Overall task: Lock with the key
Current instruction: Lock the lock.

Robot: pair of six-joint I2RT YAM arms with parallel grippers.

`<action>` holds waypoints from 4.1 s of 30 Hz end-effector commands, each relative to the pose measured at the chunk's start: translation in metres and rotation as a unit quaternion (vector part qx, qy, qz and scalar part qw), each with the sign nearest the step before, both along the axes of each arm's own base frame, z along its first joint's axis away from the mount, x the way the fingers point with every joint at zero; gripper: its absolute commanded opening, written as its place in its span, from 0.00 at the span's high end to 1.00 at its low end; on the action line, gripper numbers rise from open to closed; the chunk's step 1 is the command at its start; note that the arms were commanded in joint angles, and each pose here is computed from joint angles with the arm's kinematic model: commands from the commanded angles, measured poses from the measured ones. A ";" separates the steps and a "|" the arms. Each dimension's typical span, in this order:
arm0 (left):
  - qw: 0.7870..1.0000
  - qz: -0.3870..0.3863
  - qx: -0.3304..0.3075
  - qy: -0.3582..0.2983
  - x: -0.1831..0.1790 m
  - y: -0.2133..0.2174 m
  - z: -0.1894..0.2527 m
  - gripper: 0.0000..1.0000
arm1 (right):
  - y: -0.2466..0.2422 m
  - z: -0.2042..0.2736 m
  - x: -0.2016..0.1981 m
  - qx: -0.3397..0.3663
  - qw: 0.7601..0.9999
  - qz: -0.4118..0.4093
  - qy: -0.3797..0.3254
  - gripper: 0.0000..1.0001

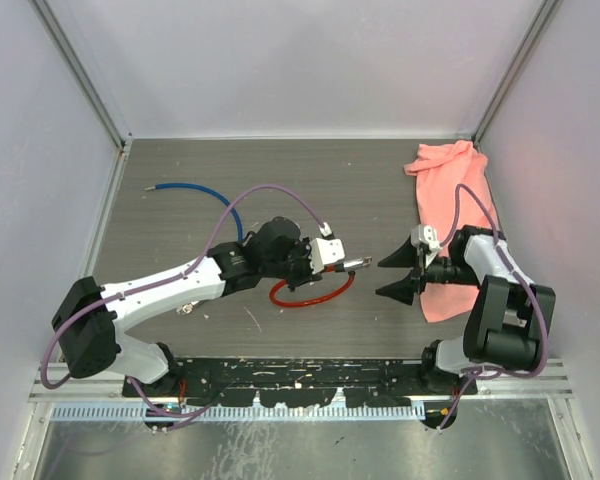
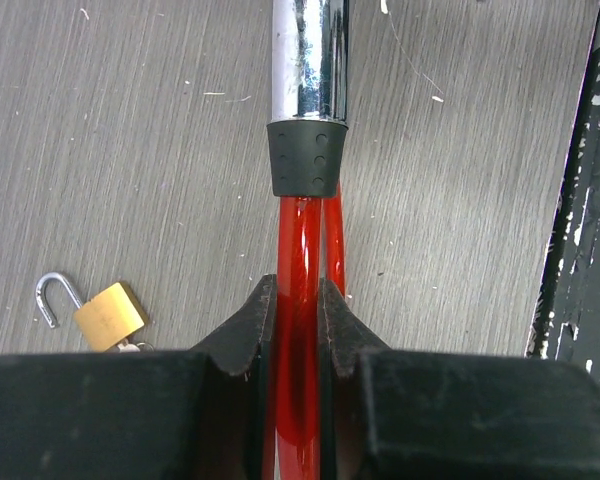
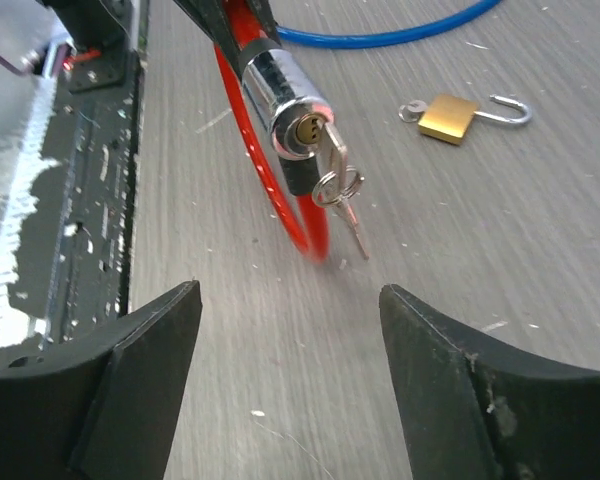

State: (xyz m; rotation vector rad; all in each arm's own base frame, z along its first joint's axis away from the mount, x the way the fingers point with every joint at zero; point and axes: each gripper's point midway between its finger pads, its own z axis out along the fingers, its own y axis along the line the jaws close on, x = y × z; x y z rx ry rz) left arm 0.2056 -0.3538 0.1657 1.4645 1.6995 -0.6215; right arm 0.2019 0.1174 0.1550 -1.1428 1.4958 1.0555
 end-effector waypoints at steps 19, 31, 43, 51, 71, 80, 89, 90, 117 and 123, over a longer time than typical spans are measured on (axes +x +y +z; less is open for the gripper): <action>1.000 0.006 -0.011 0.014 -0.007 0.004 0.003 1.00 | 0.028 0.015 0.021 0.087 0.995 0.020 -0.045 0.30; 1.000 0.007 -0.008 0.009 -0.010 0.012 0.006 1.00 | -0.045 -0.018 0.044 -0.068 0.997 -0.042 0.008 0.19; 1.000 0.010 -0.011 0.008 -0.011 0.015 0.007 1.00 | -0.072 -0.011 0.074 -0.124 0.971 -0.195 -0.063 0.00; 1.000 0.015 -0.018 0.012 -0.014 0.016 0.005 1.00 | -0.047 -0.045 0.049 -0.159 0.980 -0.098 -0.070 0.26; 0.999 0.010 -0.036 0.023 -0.016 0.009 0.003 1.00 | 0.054 -0.031 0.004 -0.054 0.997 0.032 -0.041 0.33; 0.999 -0.002 -0.042 0.018 -0.018 0.008 0.007 1.00 | 0.070 -0.032 0.011 -0.046 0.997 0.040 -0.049 0.47; 0.999 -0.009 -0.035 0.018 -0.020 0.009 0.005 1.00 | 0.079 -0.029 0.008 -0.045 0.994 0.062 -0.075 0.77; 0.999 -0.009 -0.028 0.019 -0.020 0.011 0.003 1.00 | 0.079 -0.028 0.009 -0.046 0.994 0.061 -0.081 0.81; 0.990 0.001 0.124 0.071 -0.005 0.043 -0.023 1.00 | 0.119 0.020 0.071 -0.011 0.969 0.009 -0.248 0.99; 0.981 0.031 0.140 0.127 -0.002 0.069 -0.060 1.00 | 0.120 0.000 0.076 -0.033 0.977 0.010 -0.212 0.97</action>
